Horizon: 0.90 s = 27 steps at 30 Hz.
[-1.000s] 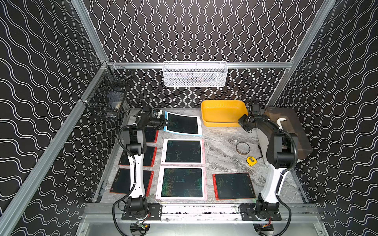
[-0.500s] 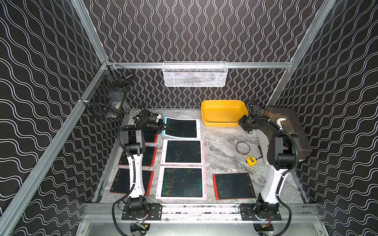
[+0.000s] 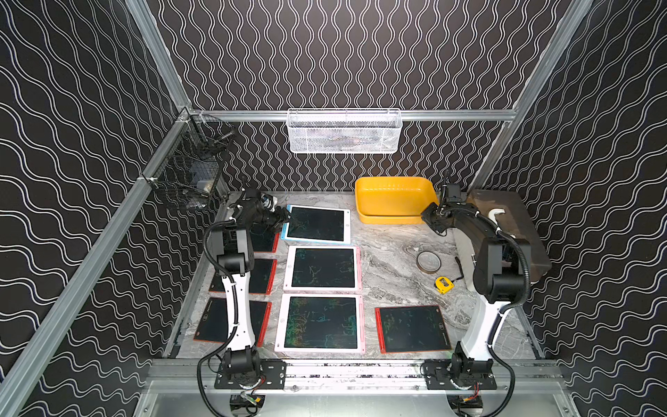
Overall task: Take out the writing tablet from the storage box
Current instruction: Place the writing tablet at the center of the board.
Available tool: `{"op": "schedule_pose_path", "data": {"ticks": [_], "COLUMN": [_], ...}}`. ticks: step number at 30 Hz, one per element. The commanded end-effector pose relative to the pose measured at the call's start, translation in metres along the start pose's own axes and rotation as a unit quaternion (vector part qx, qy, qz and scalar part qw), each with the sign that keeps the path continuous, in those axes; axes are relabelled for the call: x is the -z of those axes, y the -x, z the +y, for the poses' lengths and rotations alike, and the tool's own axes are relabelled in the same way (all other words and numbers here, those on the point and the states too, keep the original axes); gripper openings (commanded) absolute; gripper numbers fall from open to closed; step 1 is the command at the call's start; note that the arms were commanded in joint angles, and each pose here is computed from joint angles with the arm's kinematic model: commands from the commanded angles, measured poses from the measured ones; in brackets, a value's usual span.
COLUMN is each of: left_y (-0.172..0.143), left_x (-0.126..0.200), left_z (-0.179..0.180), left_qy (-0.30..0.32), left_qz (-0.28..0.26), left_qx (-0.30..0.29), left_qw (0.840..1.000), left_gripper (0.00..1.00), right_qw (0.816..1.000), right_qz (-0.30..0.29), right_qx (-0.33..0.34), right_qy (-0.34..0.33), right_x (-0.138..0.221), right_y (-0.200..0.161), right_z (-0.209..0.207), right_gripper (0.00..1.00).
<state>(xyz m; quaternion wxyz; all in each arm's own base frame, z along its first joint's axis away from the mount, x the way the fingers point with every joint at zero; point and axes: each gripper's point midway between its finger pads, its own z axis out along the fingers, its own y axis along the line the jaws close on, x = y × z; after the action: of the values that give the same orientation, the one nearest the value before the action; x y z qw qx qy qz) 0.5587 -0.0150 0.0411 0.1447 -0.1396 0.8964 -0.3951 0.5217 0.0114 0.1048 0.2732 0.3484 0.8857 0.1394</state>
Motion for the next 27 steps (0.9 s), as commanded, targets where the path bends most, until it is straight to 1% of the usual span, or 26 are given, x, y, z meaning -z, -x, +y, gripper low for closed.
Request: {"op": "schedule_pose_path", "data": {"ticks": [1, 8, 13, 15, 18, 20, 22, 25, 26, 27], "left_y": [0.001, -0.007, -0.007, -0.005, 0.0, 0.003, 0.005, 0.001, -0.001, -0.004], "left_x": [0.009, 0.019, 0.029, 0.038, 0.065, 0.089, 0.114, 0.156, 0.17, 0.181], "left_z": [0.011, 0.007, 0.002, 0.001, -0.006, -0.019, -0.035, -0.061, -0.068, -0.071], "left_qy": [0.049, 0.068, 0.082, 0.103, 0.154, 0.18, 0.198, 0.223, 0.236, 0.244], "left_qz": [-0.01, -0.011, -0.017, -0.025, -0.047, -0.071, -0.1, -0.163, -0.189, -0.209], "left_qx": [-0.006, -0.019, -0.028, -0.035, -0.059, -0.081, -0.107, -0.156, -0.169, -0.179], "left_qw": [0.999, 0.997, 0.996, 0.994, 0.985, 0.978, 0.969, 0.948, 0.938, 0.93], "left_gripper": [0.63, 0.64, 0.65, 0.67, 0.67, 0.69, 0.71, 0.81, 0.87, 0.9], "right_qw": [1.0, 1.0, 1.0, 1.0, 0.999, 0.998, 0.997, 0.993, 0.992, 0.991], "right_qz": [-0.002, -0.001, -0.012, -0.022, -0.039, -0.049, -0.057, -0.075, -0.079, -0.083], "right_qx": [0.001, 0.002, 0.009, 0.015, 0.03, 0.043, 0.06, 0.086, 0.094, 0.1], "right_qy": [-0.003, -0.006, -0.011, -0.012, -0.006, -0.001, -0.005, -0.015, -0.013, -0.01], "right_x": [0.002, 0.0, 0.005, 0.01, 0.019, 0.028, 0.036, 0.05, 0.054, 0.059], "right_y": [0.001, -0.001, 0.004, 0.009, 0.019, 0.027, 0.031, 0.035, 0.035, 0.034], "right_z": [0.0, -0.003, -0.004, -0.003, 0.001, 0.004, 0.004, 0.001, 0.0, 0.0], "right_gripper": [0.3, 0.31, 0.32, 0.33, 0.35, 0.39, 0.47, 0.64, 0.67, 0.7]}}
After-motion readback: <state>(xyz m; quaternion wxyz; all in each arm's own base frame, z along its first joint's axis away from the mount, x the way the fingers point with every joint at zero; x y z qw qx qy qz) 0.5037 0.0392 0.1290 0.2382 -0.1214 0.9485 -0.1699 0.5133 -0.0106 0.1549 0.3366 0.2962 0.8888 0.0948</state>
